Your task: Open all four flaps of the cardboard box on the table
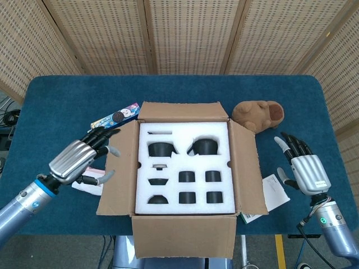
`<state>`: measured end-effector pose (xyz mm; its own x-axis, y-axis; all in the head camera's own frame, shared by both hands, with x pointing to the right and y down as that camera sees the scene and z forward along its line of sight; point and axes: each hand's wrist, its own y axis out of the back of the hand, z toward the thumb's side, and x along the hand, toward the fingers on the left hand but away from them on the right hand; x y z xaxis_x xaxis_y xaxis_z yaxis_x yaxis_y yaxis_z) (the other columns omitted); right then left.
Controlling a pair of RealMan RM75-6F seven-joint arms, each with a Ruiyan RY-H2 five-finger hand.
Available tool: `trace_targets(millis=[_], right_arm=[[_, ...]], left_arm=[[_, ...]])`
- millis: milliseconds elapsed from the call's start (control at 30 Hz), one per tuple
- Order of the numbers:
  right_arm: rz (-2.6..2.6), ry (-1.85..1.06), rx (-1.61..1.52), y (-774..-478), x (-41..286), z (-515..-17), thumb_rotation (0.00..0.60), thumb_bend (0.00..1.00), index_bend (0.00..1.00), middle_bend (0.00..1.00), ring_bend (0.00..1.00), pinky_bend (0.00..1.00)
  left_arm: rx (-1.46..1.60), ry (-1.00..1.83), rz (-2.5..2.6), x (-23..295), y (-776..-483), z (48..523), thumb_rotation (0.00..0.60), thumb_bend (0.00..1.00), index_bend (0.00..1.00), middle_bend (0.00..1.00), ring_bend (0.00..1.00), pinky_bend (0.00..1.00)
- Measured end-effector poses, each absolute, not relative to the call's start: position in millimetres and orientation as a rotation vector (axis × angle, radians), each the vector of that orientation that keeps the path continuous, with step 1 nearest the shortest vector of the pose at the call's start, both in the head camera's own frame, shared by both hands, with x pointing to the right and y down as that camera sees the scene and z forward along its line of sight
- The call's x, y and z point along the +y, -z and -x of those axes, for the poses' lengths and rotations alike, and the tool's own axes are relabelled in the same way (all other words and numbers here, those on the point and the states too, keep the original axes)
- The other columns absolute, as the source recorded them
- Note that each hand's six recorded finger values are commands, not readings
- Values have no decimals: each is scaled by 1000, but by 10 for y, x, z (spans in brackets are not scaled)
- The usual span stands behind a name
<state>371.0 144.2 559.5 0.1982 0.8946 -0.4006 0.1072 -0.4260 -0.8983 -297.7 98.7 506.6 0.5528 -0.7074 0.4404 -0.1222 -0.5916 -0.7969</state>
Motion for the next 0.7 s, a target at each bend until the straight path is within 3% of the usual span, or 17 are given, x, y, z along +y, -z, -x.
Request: trace_targets(millis=[167, 400, 700], right_arm=[[1691, -1329, -956, -5636, 1442, -3754, 600, 466, 4, 22, 0, 112], [1656, -1353, -945, -5667, 1463, -3794, 600, 466, 4, 22, 0, 112], [1602, -1354, -963, -5644, 1518, -3834, 600, 466, 4, 23, 0, 112]], left_arm=[[840, 1161, 1841, 1046, -5090, 3452, 315, 382, 285, 29, 0, 0], [990, 1362, 1631, 1371, -5196, 4125, 331, 383, 283, 29, 0, 0], [1050, 1503, 1520, 1757, -5305, 4521, 343, 383, 283, 29, 0, 0]])
